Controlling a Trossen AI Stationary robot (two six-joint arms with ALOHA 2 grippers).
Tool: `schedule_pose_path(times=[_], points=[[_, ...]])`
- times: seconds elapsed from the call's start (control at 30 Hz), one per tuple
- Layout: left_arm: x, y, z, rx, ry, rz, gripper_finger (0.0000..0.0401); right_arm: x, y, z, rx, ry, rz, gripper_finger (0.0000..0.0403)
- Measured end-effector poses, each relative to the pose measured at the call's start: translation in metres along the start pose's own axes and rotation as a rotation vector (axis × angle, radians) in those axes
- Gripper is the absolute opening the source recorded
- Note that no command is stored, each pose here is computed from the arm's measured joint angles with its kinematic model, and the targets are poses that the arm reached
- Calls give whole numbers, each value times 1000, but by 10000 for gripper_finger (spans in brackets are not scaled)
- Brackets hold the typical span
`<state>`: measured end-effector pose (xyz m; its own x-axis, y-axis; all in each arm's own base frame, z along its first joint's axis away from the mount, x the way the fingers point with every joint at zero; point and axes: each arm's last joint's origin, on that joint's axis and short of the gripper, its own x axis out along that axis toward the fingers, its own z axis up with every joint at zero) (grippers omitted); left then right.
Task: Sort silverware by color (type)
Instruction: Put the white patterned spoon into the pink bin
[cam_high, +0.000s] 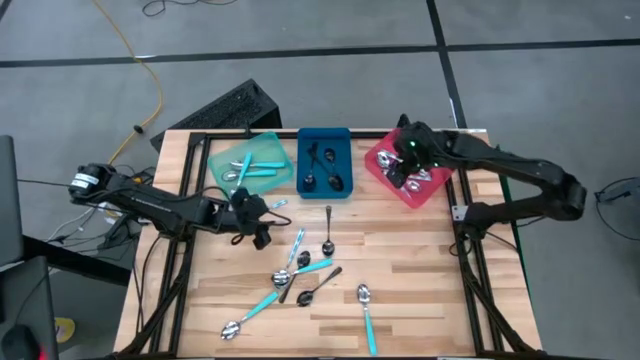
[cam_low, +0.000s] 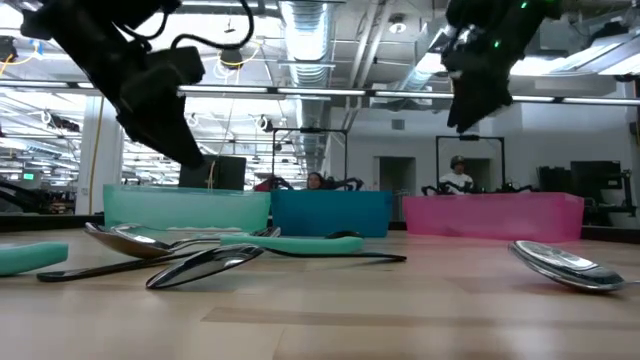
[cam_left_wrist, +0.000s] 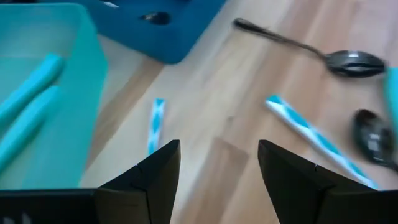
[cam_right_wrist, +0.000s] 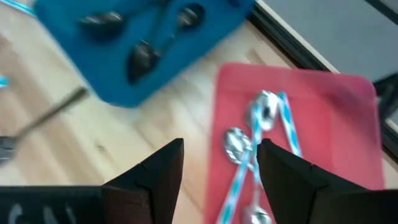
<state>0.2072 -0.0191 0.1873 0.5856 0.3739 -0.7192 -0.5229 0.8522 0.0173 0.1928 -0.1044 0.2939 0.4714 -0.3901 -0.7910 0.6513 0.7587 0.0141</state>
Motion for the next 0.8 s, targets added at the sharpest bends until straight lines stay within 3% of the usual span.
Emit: schedule_pose_path(times=[0.23, 0.53, 0.8], points=[[9, 9, 1, 72, 23, 74, 201, -17, 24, -6, -15, -60, 96, 225], [36, 6, -10, 147, 114, 176, 201, -16, 46, -10, -94, -46, 153, 225], [49, 8, -10, 127, 152, 242, 201, -16, 50, -12, -108, -46, 165, 225]])
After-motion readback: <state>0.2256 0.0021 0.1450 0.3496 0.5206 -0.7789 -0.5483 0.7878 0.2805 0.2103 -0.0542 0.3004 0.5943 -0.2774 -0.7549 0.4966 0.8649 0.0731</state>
